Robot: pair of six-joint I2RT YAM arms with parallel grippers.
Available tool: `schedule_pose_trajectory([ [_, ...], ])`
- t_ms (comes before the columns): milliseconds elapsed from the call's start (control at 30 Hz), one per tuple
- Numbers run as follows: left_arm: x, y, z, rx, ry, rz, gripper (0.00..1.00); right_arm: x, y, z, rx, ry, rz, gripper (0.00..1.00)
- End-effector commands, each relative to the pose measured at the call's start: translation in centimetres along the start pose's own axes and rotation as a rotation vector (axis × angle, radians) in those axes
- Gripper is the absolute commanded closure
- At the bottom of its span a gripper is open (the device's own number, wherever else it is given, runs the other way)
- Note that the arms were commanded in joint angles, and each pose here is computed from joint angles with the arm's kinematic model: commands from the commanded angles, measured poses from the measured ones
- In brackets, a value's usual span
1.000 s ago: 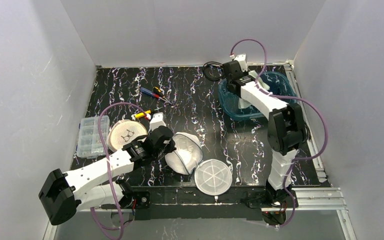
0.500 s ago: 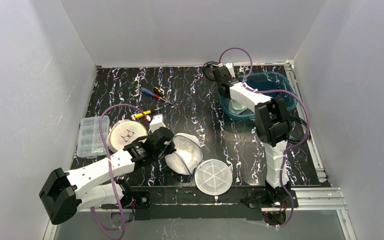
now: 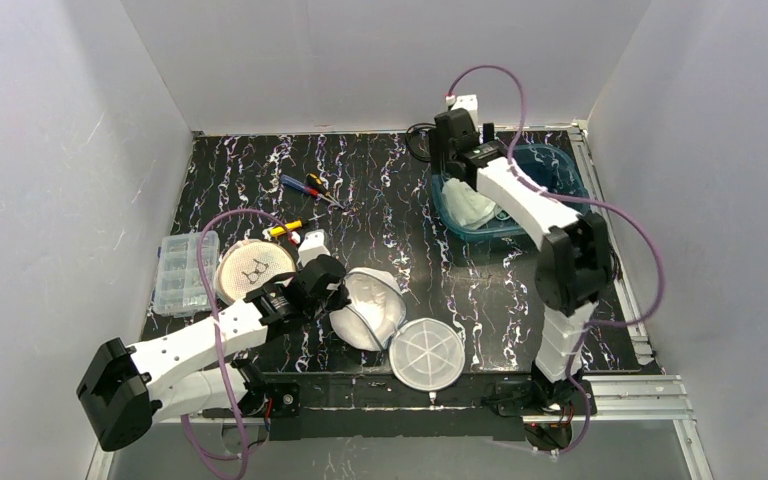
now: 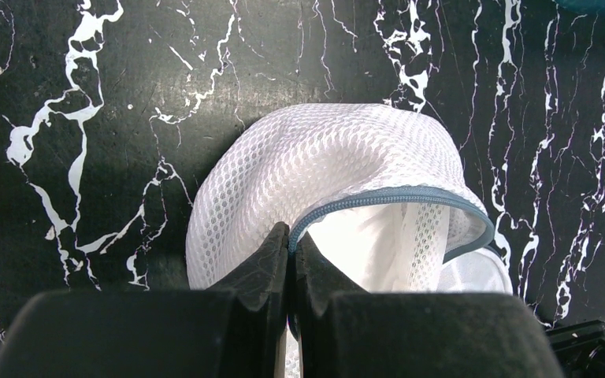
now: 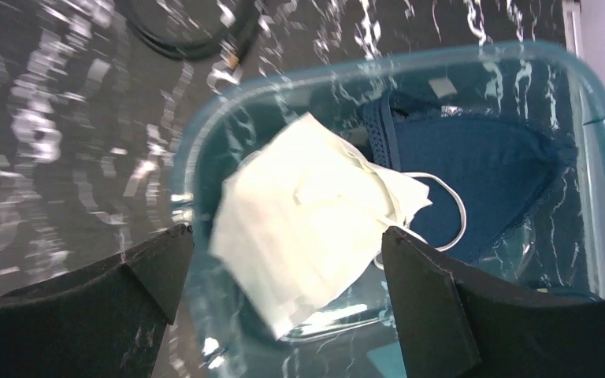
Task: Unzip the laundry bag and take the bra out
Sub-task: Place the bra in the bin.
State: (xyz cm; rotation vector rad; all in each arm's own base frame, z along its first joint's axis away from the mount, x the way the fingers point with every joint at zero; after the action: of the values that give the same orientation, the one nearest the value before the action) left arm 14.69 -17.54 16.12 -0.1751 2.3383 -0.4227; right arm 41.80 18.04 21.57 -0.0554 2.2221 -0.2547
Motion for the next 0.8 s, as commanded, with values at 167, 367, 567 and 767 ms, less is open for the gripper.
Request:
schedule_pose_trajectory([
  [167, -1.2, 0.0, -2.2, 0.021, -0.005, 0.008, 1.00, -2.7, 2.1, -18.1, -0.673, -0.282, 0.114, 0.09],
  [367, -0.7, 1.1, -2.9, 0.000, 0.009, 0.018, 1.00, 8.4, 7.4, -25.2, -0.977, -0.137, -0.042, 0.22],
  [567, 0.3, 2.4, -3.7, 0.007, 0.051, 0.038, 1.00, 15.4, 10.8, -27.7, -1.073, -0.088, -0.034, 0.42],
  [767, 1.0, 3.9, -4.3, -0.045, 0.062, 0.044, 1.00, 17.6, 13.3, -26.7, -1.053, -0.078, -0.059, 0.37],
])
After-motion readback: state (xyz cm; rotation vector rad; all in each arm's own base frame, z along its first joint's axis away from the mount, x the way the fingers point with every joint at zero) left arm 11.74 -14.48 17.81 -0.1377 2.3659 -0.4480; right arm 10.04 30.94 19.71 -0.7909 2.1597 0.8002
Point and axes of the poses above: each gripper's point midway between its finger pads, its own z axis out along the fingers, its own y axis along the line the jaws close on, x = y × z, the point moved 9 cm from there along -z, back along the fingers, and after that the axes turned 1 degree about z, right-handed, at the moved point
